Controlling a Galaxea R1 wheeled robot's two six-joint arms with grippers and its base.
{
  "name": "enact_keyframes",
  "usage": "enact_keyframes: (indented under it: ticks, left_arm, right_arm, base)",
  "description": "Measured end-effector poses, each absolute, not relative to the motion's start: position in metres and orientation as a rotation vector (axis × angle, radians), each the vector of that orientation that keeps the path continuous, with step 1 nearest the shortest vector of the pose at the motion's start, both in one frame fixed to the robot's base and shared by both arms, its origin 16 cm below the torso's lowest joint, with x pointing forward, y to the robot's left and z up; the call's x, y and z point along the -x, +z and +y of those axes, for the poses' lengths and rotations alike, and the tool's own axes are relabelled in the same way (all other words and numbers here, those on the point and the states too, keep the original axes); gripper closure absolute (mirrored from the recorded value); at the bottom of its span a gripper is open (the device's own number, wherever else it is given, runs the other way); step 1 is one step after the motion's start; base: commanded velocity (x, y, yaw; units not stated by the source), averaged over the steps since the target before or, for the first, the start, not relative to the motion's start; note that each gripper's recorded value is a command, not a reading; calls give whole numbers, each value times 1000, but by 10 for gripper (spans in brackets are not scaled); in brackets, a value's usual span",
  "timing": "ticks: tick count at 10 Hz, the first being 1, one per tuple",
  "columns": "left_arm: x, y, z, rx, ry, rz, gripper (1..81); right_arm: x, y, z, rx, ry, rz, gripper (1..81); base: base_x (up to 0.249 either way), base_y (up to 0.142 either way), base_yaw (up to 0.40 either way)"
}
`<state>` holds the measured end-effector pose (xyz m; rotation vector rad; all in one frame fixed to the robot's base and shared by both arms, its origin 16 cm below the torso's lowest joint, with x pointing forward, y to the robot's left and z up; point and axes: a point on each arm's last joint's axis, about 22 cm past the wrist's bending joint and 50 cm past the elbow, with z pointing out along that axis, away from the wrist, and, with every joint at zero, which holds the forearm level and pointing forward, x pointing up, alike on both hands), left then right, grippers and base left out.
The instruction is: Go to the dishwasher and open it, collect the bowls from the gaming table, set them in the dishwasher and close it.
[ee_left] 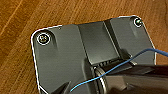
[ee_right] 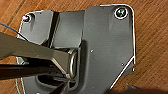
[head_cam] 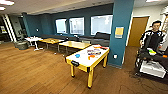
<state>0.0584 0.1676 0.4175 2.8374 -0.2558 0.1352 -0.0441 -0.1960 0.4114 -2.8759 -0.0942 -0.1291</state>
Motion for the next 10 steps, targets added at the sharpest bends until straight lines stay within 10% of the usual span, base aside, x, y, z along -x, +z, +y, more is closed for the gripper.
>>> enact_keyframes:
  ticks: [10]
  left_arm:
    - [-54,417,167,-2837,127,-254,10]
  right_arm:
    - [42,411,-196,2876,-134,-96,10]
  base:
    - [0,0,-23]
